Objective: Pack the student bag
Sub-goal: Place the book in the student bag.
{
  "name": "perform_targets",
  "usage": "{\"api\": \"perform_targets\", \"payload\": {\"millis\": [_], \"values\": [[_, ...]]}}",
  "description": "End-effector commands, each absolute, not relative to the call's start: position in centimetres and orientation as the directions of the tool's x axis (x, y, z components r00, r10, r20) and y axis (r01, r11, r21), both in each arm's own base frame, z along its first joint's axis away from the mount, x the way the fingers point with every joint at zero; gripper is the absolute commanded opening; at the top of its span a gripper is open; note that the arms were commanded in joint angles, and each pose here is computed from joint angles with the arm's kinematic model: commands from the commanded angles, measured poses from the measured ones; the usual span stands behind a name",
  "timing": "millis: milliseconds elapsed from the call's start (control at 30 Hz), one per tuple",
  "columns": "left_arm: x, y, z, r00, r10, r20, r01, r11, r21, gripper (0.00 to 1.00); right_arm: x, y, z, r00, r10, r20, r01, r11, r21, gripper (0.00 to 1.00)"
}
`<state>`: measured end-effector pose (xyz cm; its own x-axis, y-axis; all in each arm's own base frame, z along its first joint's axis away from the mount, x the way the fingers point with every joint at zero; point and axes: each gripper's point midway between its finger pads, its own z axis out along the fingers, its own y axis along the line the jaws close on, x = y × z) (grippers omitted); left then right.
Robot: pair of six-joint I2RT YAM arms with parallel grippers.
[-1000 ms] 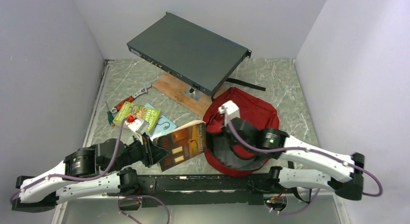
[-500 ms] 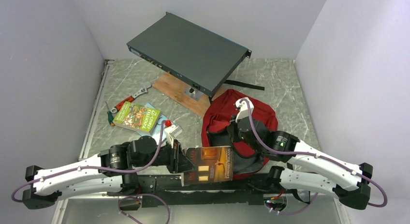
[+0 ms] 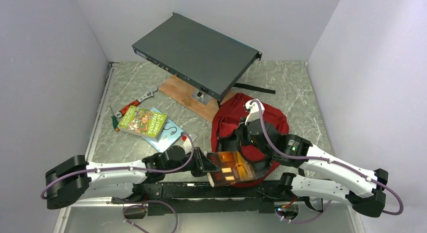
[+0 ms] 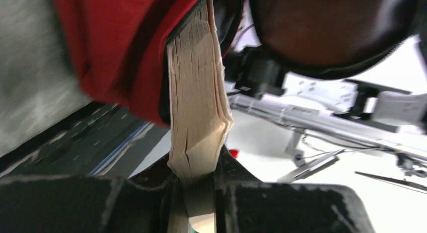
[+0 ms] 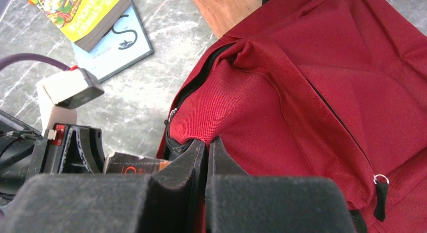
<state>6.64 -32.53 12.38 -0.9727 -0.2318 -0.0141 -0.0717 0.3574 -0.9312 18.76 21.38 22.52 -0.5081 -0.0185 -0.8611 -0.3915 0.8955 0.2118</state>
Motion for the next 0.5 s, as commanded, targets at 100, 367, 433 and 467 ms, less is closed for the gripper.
{"api": "perform_targets", "payload": {"millis": [100, 367, 433, 467], "values": [[11.0, -35.0, 23.5, -0.907, -0.42, 0.017, -0.007, -0.025, -1.0, 0.0, 19.1, 22.0, 28.9, -0.431, 0.173, -0.885, -0.401, 0.842, 0.36, 0.0], [14.5, -37.0, 22.7, -0.81, -0.583, 0.061, -0.08, 0.006, -0.997, 0.0, 18.3, 23.4, 30.3, -0.448, 0.218, -0.867, -0.449, 0.783, 0.43, 0.0], [15.1, -38.2, 22.2, -0.795, -0.604, 0.048, -0.074, 0.019, -0.997, 0.0, 18.1, 23.8, 30.5, -0.457, 0.218, -0.862, -0.463, 0.769, 0.44, 0.0], [15.4, -38.6, 21.9, -0.78, -0.624, 0.043, -0.075, 0.025, -0.997, 0.0, 17.9, 23.9, 30.6, -0.463, 0.218, -0.859, -0.468, 0.763, 0.446, 0.0]]}}
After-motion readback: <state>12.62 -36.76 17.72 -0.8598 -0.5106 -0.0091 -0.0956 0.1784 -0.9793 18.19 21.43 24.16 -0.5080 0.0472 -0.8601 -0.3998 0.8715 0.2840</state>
